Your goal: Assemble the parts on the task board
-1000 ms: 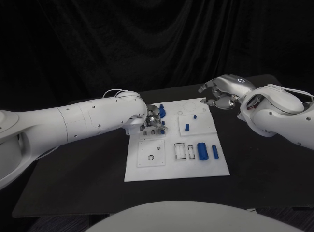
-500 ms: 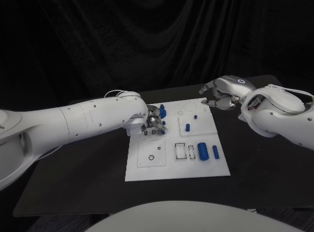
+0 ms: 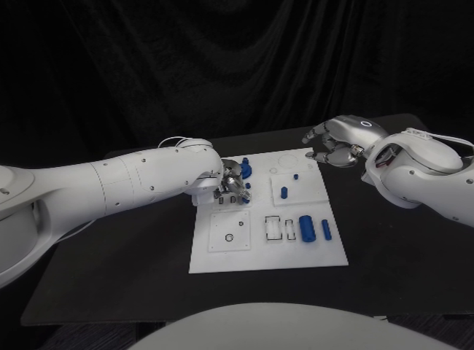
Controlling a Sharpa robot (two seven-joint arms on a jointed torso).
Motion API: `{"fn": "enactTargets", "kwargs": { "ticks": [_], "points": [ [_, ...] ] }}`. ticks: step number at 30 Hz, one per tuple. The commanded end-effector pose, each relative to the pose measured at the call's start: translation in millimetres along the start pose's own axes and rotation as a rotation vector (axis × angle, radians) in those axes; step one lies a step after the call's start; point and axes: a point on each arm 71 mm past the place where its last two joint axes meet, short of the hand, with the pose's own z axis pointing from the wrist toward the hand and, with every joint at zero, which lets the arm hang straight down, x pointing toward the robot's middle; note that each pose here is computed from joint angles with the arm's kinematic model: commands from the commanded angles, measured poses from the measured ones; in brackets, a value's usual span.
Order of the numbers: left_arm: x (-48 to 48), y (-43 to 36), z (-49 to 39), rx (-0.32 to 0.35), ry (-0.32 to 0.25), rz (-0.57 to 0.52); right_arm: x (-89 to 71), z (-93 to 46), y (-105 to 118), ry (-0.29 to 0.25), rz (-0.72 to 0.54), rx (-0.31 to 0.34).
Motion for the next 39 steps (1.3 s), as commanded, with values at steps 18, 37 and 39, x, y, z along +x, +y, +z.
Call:
{"fn": "enactTargets", "kwargs": {
  "ticks": [18, 37, 39],
  "points": [
    [5.9, 21.3, -9.7, 0.019, -0.094, -0.078, 4.3, -3.8, -5.7, 0.023, 0.015, 0.031],
    [8.9, 53.4, -25.3, -0.044, -0.207, -0.168, 7.2, -5.5, -8.3, 0.036, 0.015, 0.043],
    [9.0, 54.9, -25.5, -0.046, -0.215, -0.173, 7.4, -5.3, -8.3, 0.037, 0.015, 0.043]
  ]
}}
